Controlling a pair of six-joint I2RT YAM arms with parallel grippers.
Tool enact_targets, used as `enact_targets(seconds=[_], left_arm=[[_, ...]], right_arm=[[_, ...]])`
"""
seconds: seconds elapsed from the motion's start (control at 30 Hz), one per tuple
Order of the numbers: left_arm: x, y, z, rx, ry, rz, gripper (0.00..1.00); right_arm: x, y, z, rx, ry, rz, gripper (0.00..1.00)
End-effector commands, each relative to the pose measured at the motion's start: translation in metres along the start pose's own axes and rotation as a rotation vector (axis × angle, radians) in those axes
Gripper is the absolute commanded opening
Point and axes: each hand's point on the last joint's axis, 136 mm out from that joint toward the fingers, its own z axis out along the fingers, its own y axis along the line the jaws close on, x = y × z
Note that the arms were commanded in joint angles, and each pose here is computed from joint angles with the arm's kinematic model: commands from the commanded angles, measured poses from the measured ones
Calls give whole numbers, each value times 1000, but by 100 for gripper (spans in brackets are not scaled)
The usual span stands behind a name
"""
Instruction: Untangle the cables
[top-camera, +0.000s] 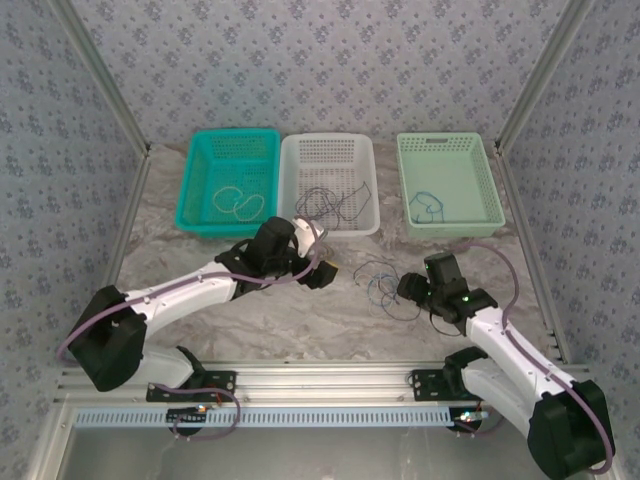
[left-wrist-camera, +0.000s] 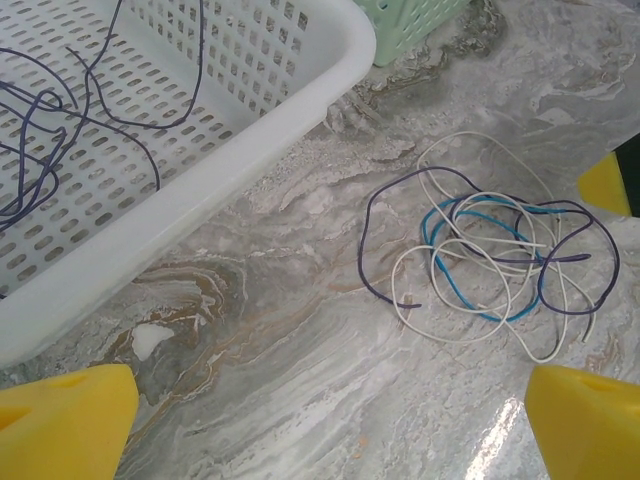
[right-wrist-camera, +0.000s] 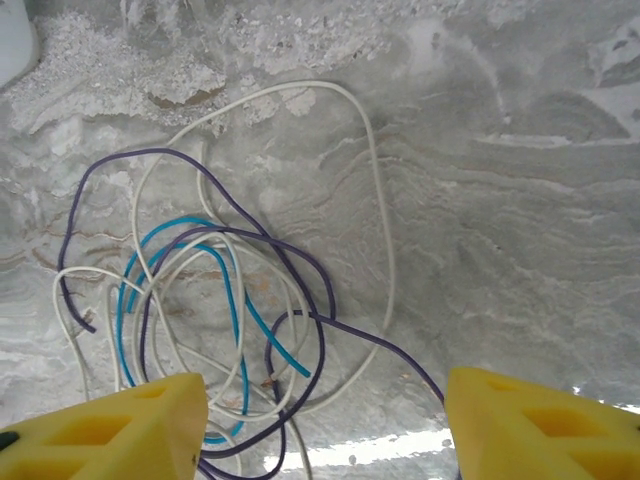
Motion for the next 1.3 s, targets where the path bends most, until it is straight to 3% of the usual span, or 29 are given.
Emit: enact_targets(seconds=[0.0, 0.63, 1.1, 1.27], left_arm=[[-16, -6, 1, 24, -40, 9, 99], [-11, -8, 3, 33, -26, -11, 99], [-9, -9, 2, 37, -22, -18, 99], [-8, -9, 4, 40, -17, -20, 99]], right_arm=[[1, 8, 2, -42, 16, 33, 64], [16, 24, 6, -70, 84, 123, 63], [7, 31, 14, -63, 64, 108, 48], [4, 30, 13, -55, 47, 108, 37]])
